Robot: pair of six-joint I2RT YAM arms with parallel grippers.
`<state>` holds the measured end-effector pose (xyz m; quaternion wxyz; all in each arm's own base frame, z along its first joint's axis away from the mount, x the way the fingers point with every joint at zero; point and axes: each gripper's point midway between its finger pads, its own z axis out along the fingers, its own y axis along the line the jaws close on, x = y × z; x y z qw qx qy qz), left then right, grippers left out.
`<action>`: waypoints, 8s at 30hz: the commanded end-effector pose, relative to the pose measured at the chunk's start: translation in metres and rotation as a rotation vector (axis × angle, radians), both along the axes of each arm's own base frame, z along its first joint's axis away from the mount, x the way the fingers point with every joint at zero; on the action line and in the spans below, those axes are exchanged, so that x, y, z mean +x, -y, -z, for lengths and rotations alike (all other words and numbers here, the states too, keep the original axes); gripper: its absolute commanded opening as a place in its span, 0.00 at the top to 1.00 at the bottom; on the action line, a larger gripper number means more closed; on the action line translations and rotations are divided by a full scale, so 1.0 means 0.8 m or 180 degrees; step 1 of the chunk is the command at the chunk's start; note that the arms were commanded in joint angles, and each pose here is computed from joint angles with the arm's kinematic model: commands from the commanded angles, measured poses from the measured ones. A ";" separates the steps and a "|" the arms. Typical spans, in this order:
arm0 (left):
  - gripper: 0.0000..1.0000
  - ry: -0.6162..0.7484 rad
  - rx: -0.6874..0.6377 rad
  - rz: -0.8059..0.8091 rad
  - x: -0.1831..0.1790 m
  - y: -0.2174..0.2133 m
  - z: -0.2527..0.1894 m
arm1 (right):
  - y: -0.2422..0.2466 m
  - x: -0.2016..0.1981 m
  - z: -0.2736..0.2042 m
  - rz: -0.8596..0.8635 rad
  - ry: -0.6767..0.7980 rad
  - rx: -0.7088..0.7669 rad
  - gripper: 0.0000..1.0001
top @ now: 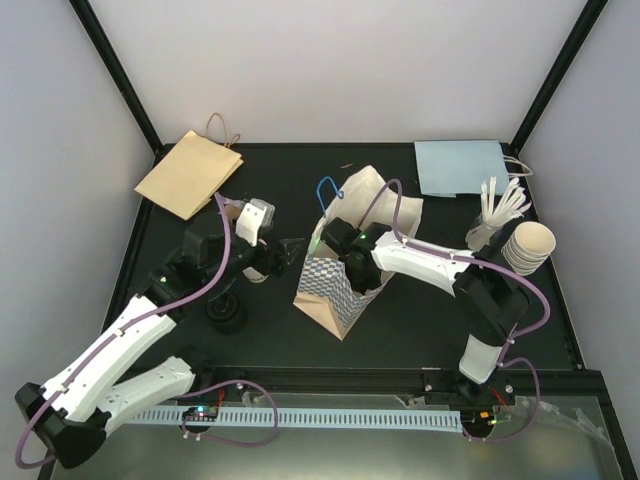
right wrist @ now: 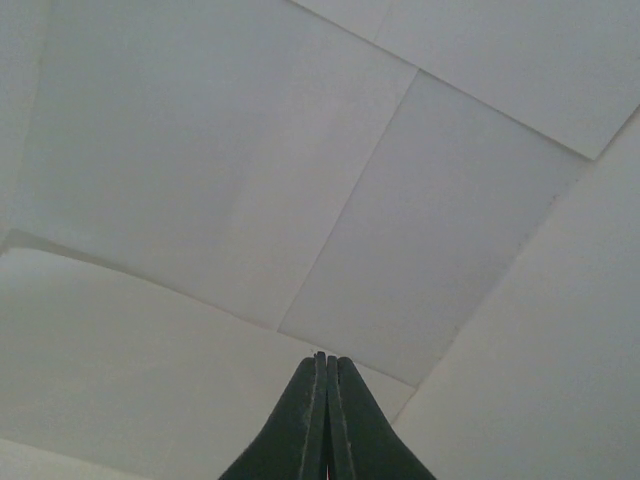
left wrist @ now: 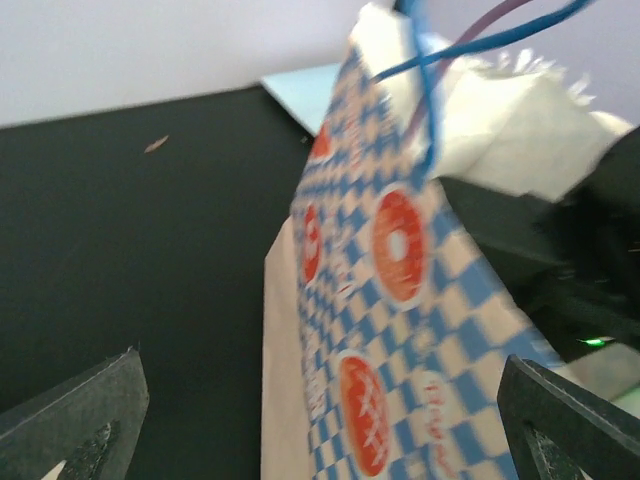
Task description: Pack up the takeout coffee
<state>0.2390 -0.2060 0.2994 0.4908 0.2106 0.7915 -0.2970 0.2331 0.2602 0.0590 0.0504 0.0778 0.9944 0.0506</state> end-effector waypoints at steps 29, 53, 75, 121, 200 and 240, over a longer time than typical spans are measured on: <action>0.37 -0.2134 -0.0150 0.0079 -0.070 0.055 0.216 | 0.005 0.034 -0.028 0.0051 0.0493 0.0420 0.95; 0.37 -0.1904 -0.0233 0.0431 -0.091 0.092 0.175 | 0.038 0.014 -0.008 0.0340 0.0408 0.0514 0.02; 0.21 -0.0662 -0.0404 -0.0261 -0.041 -0.003 0.033 | -0.019 0.076 -0.167 -0.0813 0.1451 0.0876 0.00; 0.98 -0.0955 0.0881 -0.0418 0.072 0.091 0.009 | 0.177 0.056 -0.385 -0.0218 0.3018 -0.0534 0.00; 0.49 -0.2365 0.1419 -0.1732 0.251 -0.139 0.248 | 0.139 0.001 -0.262 -0.0760 0.2805 0.1044 0.00; 0.92 -0.1798 0.1181 -0.1943 0.212 -0.156 0.138 | 0.132 0.008 -0.247 -0.0813 0.2686 0.1014 0.00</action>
